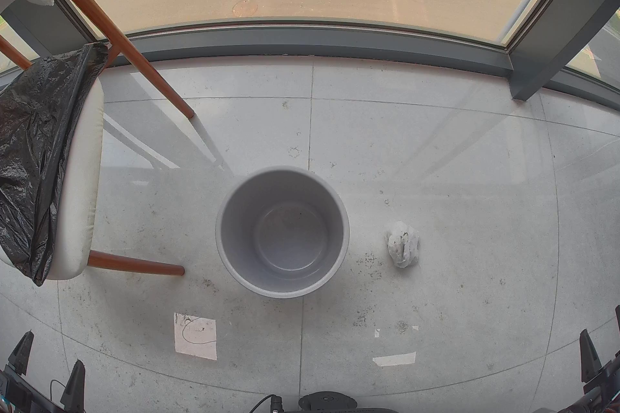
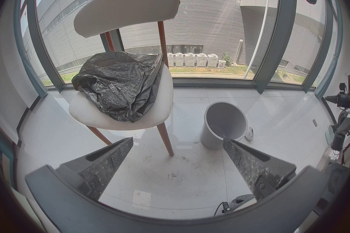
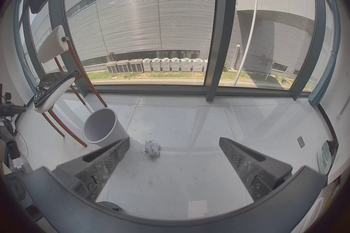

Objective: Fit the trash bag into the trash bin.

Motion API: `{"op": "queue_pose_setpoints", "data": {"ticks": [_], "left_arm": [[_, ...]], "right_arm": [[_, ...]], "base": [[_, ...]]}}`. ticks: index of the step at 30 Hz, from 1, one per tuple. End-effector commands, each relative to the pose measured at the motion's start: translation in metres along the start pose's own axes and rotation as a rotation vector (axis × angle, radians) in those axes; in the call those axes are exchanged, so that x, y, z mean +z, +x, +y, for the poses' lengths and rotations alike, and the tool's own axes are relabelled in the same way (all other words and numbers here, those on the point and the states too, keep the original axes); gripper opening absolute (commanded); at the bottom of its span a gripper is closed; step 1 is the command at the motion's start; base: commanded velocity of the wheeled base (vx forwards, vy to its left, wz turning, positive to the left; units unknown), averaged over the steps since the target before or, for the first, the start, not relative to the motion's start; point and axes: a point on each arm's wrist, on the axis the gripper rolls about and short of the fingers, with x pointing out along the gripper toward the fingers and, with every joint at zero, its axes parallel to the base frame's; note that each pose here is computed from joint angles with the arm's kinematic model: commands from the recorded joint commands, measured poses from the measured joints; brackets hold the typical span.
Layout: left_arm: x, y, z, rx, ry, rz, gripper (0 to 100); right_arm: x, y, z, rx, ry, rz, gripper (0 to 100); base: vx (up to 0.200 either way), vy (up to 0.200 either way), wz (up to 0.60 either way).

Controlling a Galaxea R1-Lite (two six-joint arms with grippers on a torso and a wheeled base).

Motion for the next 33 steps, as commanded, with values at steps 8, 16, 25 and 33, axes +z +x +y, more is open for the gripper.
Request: {"op": "queue_pose_setpoints", "data": {"ticks": [8,16,25,33], "left_arm": [[0.008,-0.001,0.001,0.02,0.016,-0.088,100],[0.12,0.03,0.003,-0.097,0.052,-0.219,100],[0.187,0.111,0.001,-0.197,0.005,-0.094,100],[0.201,0.153,-0.003,-0.225,-0.019,0.06,100]], "right_arm": [[-0.005,0.001,0.0,0.0,0.0,0.008,100],[-0.005,0.001,0.0,-0.002,0.0,0.008,100],[-0.005,0.0,0.0,0.0,0.001,0.005,100],[-0.005,0.0,0.0,-0.002,0.006,0.005,100]], "base": [[0.0,0.2,0.0],[0.0,0.125,0.0],[0.0,0.0,0.0],[0.0,0.0,0.0]]}}
